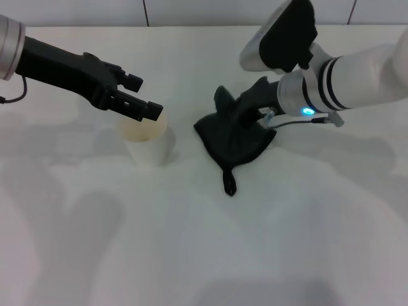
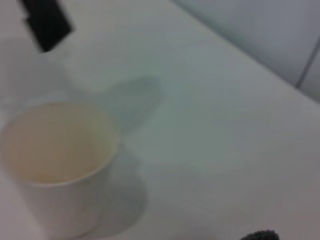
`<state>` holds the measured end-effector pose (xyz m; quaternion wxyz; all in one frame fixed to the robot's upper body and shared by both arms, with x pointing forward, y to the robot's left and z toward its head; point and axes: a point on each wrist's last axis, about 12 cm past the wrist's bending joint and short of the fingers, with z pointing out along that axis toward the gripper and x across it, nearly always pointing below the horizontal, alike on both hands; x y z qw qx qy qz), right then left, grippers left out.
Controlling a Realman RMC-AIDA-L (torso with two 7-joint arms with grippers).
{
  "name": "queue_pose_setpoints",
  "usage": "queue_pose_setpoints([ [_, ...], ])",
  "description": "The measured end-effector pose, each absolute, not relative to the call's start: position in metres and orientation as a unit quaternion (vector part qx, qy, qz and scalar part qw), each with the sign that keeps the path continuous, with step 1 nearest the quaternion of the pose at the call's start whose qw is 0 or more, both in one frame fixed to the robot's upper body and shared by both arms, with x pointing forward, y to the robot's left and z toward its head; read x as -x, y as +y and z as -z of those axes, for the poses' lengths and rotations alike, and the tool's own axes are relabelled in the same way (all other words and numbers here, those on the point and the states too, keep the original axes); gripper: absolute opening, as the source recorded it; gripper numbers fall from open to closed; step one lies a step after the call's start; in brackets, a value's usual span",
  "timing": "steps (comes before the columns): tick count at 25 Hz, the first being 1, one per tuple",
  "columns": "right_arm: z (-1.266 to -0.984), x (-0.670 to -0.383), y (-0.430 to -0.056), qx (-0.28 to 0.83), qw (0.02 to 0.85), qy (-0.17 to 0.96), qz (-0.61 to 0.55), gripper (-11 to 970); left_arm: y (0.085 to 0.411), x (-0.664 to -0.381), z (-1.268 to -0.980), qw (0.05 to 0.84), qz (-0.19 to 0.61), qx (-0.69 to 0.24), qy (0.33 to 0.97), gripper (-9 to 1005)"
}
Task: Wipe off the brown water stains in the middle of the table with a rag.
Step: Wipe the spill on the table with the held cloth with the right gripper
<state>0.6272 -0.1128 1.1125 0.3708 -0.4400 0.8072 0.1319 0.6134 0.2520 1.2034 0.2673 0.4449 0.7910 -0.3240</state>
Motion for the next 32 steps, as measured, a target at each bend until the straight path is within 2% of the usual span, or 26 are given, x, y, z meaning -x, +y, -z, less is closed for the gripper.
queue_pose_setpoints([
  [14, -1.102, -0.63, -0.136, 0.403, 0.338, 0.84, -0.134, 22, 0.251, -0.613, -1.202, 0.266, 0.325, -0.444, 0.791, 893],
  [22, -1.106, -0.628, -0.169, 0.365, 0.323, 0.861, -0.146, 22, 0.253, -0.612, -1.2, 0.262, 0.322, -0.442, 0.795, 893],
  [28, -1.11, -0.614, -0.159, 0.404, 0.295, 0.85, -0.164, 22, 0.253, -0.612, -1.2, 0.262, 0.32, -0.443, 0.795, 893],
  [32, -1.112, -0.599, -0.136, 0.461, 0.254, 0.832, -0.177, 22, 0.253, -0.613, -1.2, 0.263, 0.319, -0.444, 0.795, 893],
])
